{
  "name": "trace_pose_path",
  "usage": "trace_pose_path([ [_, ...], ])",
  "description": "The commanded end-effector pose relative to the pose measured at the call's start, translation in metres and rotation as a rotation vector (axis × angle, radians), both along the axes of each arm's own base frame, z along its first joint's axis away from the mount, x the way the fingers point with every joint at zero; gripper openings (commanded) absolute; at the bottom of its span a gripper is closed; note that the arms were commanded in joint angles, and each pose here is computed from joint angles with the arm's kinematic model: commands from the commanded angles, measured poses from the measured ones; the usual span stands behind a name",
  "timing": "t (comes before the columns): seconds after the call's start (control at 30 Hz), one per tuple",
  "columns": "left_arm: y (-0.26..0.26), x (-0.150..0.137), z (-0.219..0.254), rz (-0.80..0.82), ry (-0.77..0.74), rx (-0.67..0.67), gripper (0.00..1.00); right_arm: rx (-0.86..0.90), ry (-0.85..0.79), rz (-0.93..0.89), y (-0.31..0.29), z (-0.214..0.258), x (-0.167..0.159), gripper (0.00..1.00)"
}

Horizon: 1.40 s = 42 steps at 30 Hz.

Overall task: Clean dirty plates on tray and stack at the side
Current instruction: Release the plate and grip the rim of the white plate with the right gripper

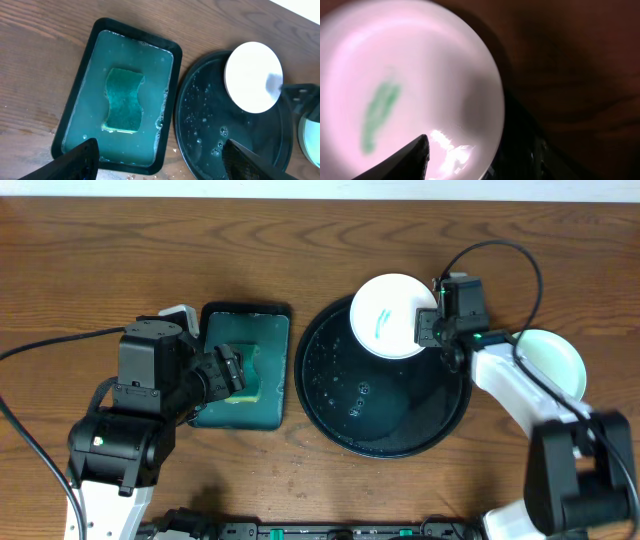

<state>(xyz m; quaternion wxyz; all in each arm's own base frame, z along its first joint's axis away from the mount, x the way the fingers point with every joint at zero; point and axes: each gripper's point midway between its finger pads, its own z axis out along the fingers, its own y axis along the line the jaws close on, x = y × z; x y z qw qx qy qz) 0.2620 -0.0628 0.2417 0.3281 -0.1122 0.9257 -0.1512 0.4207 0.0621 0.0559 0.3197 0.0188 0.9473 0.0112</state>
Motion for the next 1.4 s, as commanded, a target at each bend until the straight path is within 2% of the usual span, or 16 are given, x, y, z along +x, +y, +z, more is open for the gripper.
trace_pose_path([
  [0.0, 0.001, 0.001, 0.006, -0.003, -0.016, 0.002, 0.80, -0.034, 0.006, -0.064, -0.015, -0.016, 0.005, 0.64],
  [0.03, 0.001, 0.001, 0.006, -0.003, -0.016, 0.002, 0.79, -0.026, 0.009, -0.075, -0.015, -0.020, 0.006, 0.63],
  [0.1, 0.001, 0.001, 0.006, -0.003, -0.016, 0.002, 0.79, 0.023, 0.028, -0.081, -0.010, -0.026, 0.005, 0.46],
  [0.2, 0.001, 0.001, 0.006, -0.003, -0.016, 0.002, 0.79, 0.082, 0.080, -0.039, 0.003, -0.035, -0.003, 0.30],
  [0.43, 0.001, 0.001, 0.006, -0.003, -0.016, 0.002, 0.79, 0.073, 0.202, -0.085, -0.002, -0.067, -0.023, 0.31],
  [0.47, 0.001, 0.001, 0.006, -0.003, -0.016, 0.002, 0.80, 0.071, 0.211, -0.086, -0.002, -0.071, -0.024, 0.25],
  [0.53, 0.001, 0.001, 0.006, -0.003, -0.016, 0.002, 0.79, 0.081, 0.222, -0.079, 0.000, -0.072, -0.026, 0.04],
  [0.57, 0.001, 0.001, 0.006, -0.003, -0.016, 0.002, 0.79, 0.096, 0.225, -0.070, 0.003, -0.071, -0.027, 0.01],
  [0.87, 0.001, 0.001, 0.006, -0.003, -0.016, 0.002, 0.79, 0.284, 0.225, 0.050, 0.038, -0.014, -0.047, 0.01],
  [0.97, 0.001, 0.001, 0.006, -0.003, -0.016, 0.002, 0.80, 0.340, 0.256, 0.066, 0.045, 0.006, -0.065, 0.01],
  [1.1, 0.001, 0.001, 0.006, -0.003, -0.016, 0.002, 0.80, 0.347, 0.375, 0.019, 0.047, 0.007, -0.099, 0.01],
  [1.2, 0.001, 0.001, 0.006, -0.003, -0.016, 0.002, 0.80, 0.317, 0.501, -0.112, 0.041, -0.009, -0.127, 0.01],
  [1.37, 0.001, 0.001, 0.006, -0.003, -0.016, 0.002, 0.80, 0.319, 0.558, -0.375, 0.032, -0.038, -0.151, 0.01],
])
